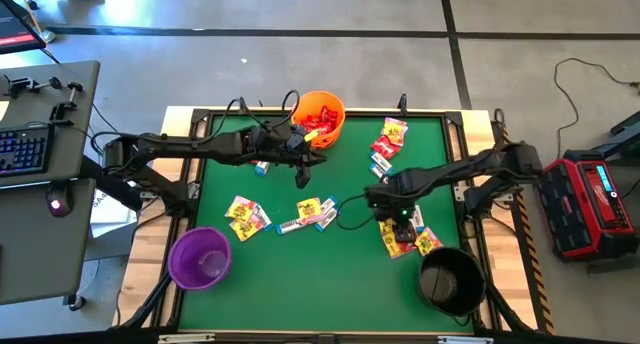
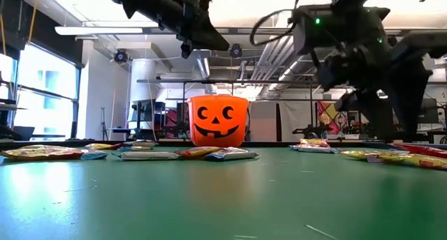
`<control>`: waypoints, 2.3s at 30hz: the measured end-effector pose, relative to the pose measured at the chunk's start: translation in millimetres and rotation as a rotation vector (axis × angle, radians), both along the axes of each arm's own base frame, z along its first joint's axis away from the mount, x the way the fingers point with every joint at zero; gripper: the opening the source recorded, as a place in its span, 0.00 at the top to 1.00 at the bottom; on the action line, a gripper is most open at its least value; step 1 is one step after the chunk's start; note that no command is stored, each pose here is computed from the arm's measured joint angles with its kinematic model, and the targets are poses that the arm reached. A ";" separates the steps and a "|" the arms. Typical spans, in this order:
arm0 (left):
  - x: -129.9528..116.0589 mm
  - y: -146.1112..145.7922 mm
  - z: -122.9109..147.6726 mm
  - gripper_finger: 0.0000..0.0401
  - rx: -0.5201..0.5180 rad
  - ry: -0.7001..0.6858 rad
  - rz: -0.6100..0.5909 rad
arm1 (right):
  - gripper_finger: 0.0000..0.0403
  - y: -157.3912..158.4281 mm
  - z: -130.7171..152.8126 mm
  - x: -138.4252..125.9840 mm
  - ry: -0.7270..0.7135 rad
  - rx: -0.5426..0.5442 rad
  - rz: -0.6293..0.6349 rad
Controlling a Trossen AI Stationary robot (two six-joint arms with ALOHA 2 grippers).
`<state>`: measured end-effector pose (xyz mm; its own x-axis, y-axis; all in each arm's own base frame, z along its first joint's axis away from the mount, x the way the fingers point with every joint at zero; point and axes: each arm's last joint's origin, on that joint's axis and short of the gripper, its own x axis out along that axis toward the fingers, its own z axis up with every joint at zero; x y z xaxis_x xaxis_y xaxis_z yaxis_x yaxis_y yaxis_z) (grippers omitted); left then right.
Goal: Sort candy by brand, put in halloween buckets
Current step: Put the red candy into the orange bucket
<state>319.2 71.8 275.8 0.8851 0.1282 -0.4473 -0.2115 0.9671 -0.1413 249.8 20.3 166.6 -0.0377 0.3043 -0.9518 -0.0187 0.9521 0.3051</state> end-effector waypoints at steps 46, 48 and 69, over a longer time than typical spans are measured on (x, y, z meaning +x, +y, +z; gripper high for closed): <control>-28.0 13.9 5.2 1.00 0.019 -0.095 0.046 | 1.00 -73.2 92.4 50.8 -0.775 -0.014 -0.534; -38.6 13.3 8.0 1.00 0.024 -0.114 0.055 | 1.00 -81.5 99.1 55.4 -0.865 -0.031 -0.590; -82.8 25.3 25.7 1.00 0.024 -0.174 0.194 | 1.00 -184.7 97.0 75.3 -1.311 -0.218 -1.086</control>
<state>236.5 97.1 301.5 0.9064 0.3115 -0.2855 -0.3675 0.9146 -0.1689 325.1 -164.3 263.7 0.8607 -0.4682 -0.2001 0.5020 0.7147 0.4871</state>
